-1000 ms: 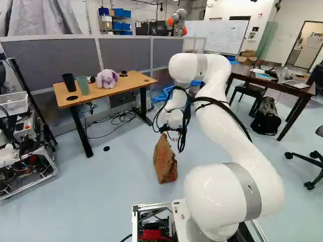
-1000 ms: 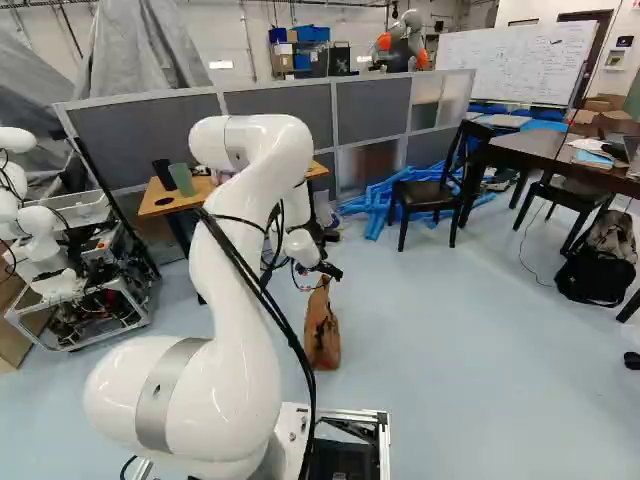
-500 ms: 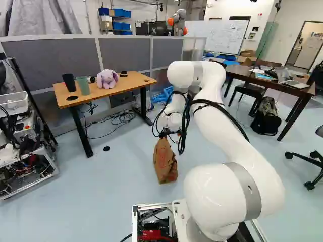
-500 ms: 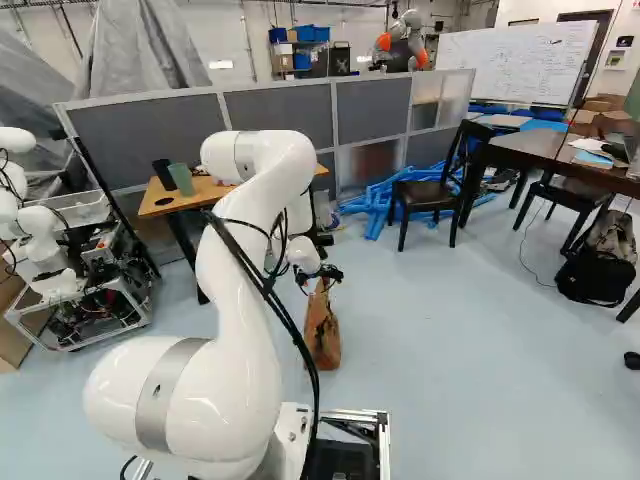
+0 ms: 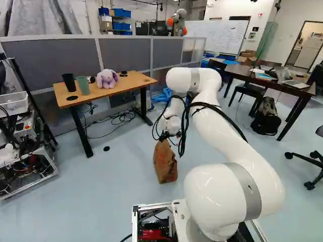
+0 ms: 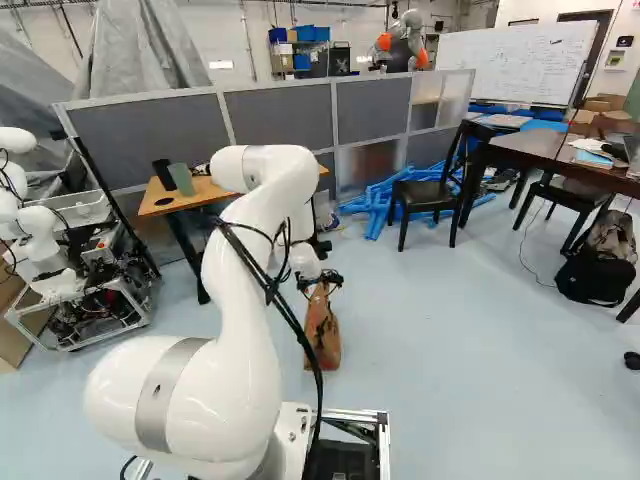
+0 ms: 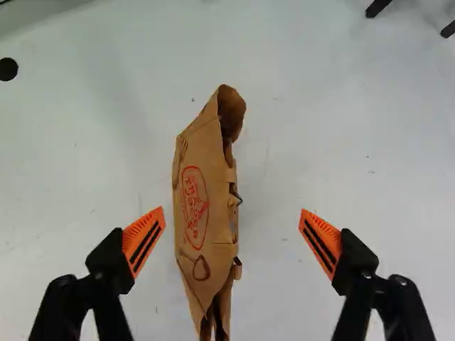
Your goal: Pick up the bag on the ground and place it on the table
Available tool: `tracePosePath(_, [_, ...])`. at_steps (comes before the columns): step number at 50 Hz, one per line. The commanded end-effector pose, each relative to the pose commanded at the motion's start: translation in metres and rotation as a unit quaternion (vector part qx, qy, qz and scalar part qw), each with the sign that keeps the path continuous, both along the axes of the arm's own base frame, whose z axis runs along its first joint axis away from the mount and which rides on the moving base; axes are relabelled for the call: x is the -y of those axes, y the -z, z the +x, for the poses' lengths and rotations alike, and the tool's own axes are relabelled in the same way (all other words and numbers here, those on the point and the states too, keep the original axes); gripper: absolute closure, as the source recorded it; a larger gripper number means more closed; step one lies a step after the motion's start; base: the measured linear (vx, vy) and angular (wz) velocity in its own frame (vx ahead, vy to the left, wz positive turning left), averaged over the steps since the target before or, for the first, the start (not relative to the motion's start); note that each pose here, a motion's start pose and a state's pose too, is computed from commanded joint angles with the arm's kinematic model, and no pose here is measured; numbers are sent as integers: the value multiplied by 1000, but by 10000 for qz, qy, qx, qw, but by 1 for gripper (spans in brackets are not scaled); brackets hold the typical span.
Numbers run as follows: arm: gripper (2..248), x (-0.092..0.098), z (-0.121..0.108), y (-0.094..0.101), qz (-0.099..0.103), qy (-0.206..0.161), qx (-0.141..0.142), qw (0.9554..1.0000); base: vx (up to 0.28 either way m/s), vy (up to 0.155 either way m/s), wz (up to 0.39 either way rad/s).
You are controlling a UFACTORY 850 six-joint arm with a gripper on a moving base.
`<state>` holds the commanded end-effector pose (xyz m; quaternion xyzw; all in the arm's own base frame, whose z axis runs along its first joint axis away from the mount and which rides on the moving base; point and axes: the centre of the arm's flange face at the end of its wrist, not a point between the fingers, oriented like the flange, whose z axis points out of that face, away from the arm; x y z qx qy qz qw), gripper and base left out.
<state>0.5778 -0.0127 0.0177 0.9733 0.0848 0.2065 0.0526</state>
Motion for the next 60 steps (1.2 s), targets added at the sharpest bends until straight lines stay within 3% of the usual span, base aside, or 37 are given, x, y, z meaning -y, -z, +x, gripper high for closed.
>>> tracePosePath(60, [3, 0, 5, 89, 2, 0, -185, 9998, 0, 0, 0])
